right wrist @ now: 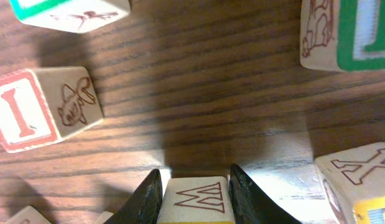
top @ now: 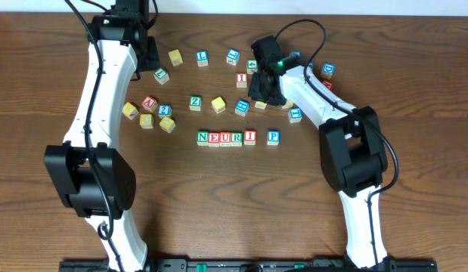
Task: Spell out NEURIPS
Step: 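Carry the yellow block to the right of the P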
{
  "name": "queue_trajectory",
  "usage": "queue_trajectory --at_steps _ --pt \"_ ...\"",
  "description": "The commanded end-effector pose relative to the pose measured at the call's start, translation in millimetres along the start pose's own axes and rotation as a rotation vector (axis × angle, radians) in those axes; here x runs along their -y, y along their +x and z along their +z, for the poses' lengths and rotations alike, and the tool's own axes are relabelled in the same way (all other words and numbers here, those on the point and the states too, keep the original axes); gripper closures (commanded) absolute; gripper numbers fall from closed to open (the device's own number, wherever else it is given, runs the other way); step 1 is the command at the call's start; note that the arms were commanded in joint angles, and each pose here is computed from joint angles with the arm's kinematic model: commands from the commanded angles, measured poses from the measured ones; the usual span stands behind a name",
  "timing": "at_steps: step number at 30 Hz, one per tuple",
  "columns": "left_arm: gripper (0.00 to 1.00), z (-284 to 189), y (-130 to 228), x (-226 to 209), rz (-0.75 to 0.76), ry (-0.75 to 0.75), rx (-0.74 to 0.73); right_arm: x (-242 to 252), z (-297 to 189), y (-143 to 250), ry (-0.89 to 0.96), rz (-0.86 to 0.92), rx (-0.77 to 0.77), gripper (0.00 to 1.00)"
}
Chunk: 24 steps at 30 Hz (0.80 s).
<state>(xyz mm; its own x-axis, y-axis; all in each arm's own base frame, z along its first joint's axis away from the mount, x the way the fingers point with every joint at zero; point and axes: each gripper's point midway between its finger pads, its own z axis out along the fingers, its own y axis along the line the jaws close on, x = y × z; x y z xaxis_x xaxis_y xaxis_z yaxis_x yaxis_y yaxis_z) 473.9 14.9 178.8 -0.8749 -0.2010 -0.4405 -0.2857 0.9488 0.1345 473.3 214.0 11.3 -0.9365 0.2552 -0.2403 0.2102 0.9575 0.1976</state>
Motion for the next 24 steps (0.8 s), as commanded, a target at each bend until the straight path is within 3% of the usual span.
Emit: queue_trajectory --at_steps 1,10,17,24 --pt "0.52 -18.9 -11.8 -8.5 -0.005 -0.012 0.054 -0.6 2.1 3.6 0.009 -0.061 -0.008 0.72" --pt "0.52 -18.9 -11.7 -8.5 -0.005 -0.012 0.054 -0.4 -32.1 -4.9 0.007 -0.113 0.001 0.74" --pt "0.52 -18.9 -11.7 -8.5 -0.005 -0.012 0.054 -4.6 -122.4 -8.5 -0.033 -0.255 0.054 0.74" --pt "0.53 -18.9 -11.9 -8.5 -0.005 -0.012 0.054 28.9 -195.8 23.4 0.046 -0.300 0.009 0.75"
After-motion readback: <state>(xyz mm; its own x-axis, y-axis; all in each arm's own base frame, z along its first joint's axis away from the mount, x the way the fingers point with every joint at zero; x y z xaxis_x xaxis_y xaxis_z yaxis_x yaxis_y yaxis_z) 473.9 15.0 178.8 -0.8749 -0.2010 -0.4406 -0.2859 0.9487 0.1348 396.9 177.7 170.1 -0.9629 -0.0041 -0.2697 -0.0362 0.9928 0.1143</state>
